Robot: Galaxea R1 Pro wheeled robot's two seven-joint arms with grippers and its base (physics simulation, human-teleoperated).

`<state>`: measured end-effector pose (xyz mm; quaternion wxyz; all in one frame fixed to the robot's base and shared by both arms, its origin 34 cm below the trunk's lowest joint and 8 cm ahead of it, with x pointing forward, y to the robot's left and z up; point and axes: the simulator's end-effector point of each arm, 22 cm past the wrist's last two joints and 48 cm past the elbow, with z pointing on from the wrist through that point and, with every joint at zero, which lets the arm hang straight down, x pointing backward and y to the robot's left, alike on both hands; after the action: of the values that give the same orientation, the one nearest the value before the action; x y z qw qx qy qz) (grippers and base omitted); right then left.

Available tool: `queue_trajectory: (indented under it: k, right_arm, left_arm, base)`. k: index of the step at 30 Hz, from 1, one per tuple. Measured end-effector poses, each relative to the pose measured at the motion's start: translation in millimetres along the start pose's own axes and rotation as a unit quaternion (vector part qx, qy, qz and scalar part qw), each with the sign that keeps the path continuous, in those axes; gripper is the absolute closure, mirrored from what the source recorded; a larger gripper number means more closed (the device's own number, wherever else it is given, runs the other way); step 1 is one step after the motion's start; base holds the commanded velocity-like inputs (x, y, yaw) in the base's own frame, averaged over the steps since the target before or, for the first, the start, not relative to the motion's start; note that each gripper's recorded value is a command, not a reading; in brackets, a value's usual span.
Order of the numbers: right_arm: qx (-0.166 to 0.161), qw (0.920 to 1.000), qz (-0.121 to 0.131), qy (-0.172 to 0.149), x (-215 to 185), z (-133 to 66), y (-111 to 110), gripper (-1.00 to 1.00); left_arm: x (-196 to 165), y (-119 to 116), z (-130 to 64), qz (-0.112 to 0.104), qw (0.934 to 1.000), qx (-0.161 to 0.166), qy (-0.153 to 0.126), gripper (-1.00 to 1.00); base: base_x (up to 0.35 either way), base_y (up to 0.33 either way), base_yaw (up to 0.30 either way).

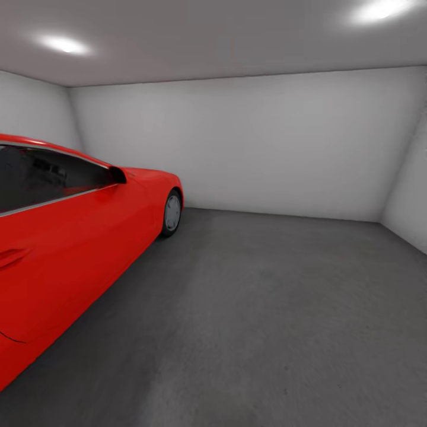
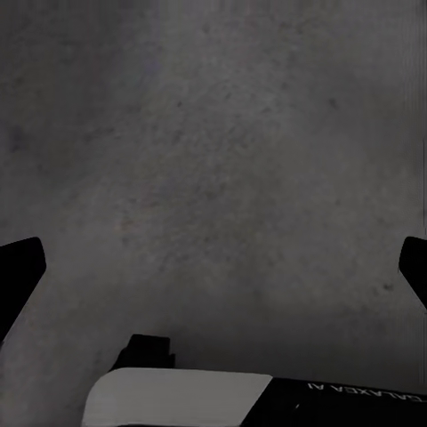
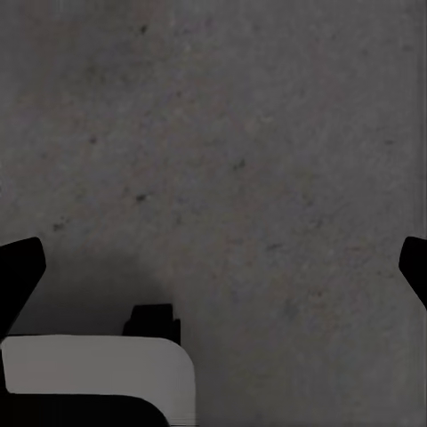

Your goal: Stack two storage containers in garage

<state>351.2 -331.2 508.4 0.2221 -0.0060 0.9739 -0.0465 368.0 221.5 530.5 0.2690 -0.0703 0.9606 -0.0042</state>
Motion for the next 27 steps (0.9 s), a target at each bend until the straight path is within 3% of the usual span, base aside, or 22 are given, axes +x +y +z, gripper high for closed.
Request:
queue_trajectory:
  k: [17,27]
  right_arm:
    - [0.0,1.0,0.0,0.0,-11,-23.8,-2,-1.0]
    - [0.0,1.0,0.001,0.0,-16,-37.2,-4,-1.0]
  left_arm:
    - [-12,0,-23.1,0.0,1.0,-0.008,0.001,-1.0]
    - [-19,0,-35.9,0.0,1.0,-0.009,0.001,-1.0]
  base:
    - [0.32,0.0,-0.004]
    - [0.33,0.0,-0.23]
